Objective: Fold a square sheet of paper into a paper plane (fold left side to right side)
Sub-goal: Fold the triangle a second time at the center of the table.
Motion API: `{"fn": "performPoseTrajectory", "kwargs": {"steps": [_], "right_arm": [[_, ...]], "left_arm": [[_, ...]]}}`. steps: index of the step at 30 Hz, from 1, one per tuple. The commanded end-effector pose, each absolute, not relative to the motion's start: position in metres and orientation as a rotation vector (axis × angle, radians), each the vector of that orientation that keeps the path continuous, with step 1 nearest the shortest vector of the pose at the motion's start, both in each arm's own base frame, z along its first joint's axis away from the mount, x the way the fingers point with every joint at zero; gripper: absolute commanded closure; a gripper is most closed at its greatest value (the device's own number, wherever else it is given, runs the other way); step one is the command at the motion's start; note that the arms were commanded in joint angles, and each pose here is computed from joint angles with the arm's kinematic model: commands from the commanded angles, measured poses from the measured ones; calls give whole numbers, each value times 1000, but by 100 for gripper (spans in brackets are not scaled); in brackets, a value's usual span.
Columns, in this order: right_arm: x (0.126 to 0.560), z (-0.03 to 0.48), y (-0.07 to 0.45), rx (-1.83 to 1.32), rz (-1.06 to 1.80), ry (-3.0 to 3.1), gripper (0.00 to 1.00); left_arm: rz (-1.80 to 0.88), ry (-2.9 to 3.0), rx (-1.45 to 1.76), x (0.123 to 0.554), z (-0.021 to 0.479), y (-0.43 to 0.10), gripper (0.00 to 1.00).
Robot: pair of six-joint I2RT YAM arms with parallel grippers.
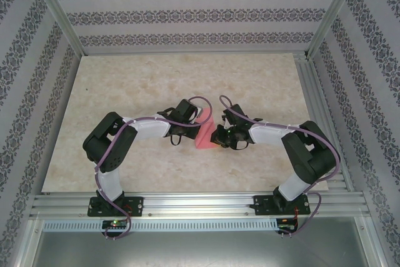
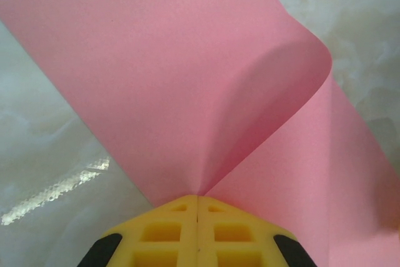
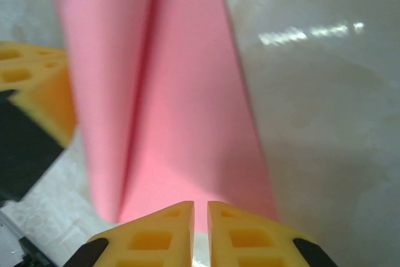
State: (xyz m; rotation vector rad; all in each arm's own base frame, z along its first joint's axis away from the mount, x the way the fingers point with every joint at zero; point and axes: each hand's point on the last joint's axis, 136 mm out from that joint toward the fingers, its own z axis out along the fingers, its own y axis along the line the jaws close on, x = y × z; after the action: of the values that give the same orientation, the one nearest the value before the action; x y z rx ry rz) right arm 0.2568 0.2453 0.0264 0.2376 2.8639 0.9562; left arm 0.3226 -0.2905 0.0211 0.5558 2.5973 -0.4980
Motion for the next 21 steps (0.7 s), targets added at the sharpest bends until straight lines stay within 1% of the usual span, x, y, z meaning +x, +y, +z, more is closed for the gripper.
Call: {"fn": "performPoseTrajectory", "kwargs": {"steps": [1,10,21], "right_arm": [[280,59,256,195,993,2752,86],[306,61,282,270,1139,2679,87],[311,51,294,264,1155,2695,87]], "left_arm": [[-491,2612,545,322,13,-285,96],[-488,2612,546,322,14,-284,96],[-492,2610,546,322,15,-285,96]]}}
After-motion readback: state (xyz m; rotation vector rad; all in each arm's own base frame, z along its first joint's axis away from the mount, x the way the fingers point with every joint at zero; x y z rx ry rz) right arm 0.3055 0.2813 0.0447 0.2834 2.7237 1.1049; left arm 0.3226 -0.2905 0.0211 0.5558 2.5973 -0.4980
